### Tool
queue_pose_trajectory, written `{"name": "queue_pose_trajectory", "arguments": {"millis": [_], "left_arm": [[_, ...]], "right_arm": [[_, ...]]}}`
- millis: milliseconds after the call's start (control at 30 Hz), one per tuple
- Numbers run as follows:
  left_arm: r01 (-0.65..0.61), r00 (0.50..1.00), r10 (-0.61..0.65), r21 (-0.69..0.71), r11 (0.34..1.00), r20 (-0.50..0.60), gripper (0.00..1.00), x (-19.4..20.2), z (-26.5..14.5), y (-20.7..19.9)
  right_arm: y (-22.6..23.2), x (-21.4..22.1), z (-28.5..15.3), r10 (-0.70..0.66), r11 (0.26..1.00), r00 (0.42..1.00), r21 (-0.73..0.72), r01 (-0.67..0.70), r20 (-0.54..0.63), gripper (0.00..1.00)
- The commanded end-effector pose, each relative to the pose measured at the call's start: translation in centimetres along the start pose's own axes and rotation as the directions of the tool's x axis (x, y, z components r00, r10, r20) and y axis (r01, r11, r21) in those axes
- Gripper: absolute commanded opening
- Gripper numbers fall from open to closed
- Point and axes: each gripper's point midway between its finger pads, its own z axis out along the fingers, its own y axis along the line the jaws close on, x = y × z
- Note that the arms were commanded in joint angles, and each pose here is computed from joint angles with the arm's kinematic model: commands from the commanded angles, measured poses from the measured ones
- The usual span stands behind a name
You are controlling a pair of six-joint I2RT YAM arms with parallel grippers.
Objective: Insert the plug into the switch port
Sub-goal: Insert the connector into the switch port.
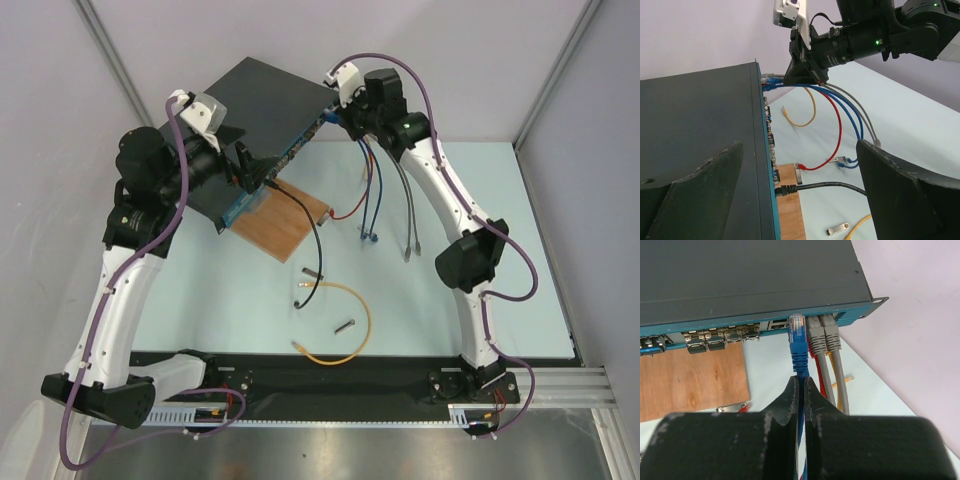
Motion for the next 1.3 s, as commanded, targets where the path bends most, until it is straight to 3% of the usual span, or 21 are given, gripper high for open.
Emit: {"name": "queue_pose_trajectory", "arguments": {"millis": [0, 433, 667, 800, 900, 1000, 1267], "left_arm": [[-0.019, 0.999, 0.019, 0.000, 1.000, 0.042, 1.00, -1.3, -0.2, -0.1], [-0.017, 0.999, 0.016, 0.007, 1.000, 0.041, 1.00, -1.0, -0.3, -0.3], [0.005, 0.999, -0.006, 0.021, 1.000, 0.051, 1.00, -0.7, 0.0, -0.3], [0.143, 0.986, -0.146, 0.049, 0.989, 0.080, 0.99, -1.9, 1.1, -0.5], [0.284, 0.951, -0.293, 0.090, 0.954, 0.098, 0.98, -2.6, 2.5, -0.6], [0.452, 0.879, -0.468, 0.149, 0.879, 0.094, 0.97, -2.8, 3.9, -1.0], [0.635, 0.751, -0.655, 0.181, 0.751, 0.084, 0.98, -2.2, 6.5, -0.1]], "right_arm": [[-0.2, -2.2, 0.3, -0.049, 0.998, 0.997, 0.030, 0.047, 0.062, 0.00], [-0.6, -0.6, 0.6, -0.083, 0.995, 0.997, 0.056, 0.083, -0.002, 0.00], [-0.7, -2.4, -1.7, -0.063, 0.998, 0.997, 0.028, 0.062, 0.040, 0.00], [0.1, -5.1, -5.4, -0.020, 0.997, 0.992, -0.077, 0.030, 0.127, 0.00], [0.6, -6.8, -8.4, 0.005, 0.991, 0.980, -0.134, 0.021, 0.197, 0.00], [1.8, -8.1, -10.9, 0.023, 0.976, 0.969, -0.213, 0.032, 0.247, 0.00], [5.5, -10.4, -14.1, 0.028, 0.943, 0.949, -0.324, 0.079, 0.314, 0.00]]}}
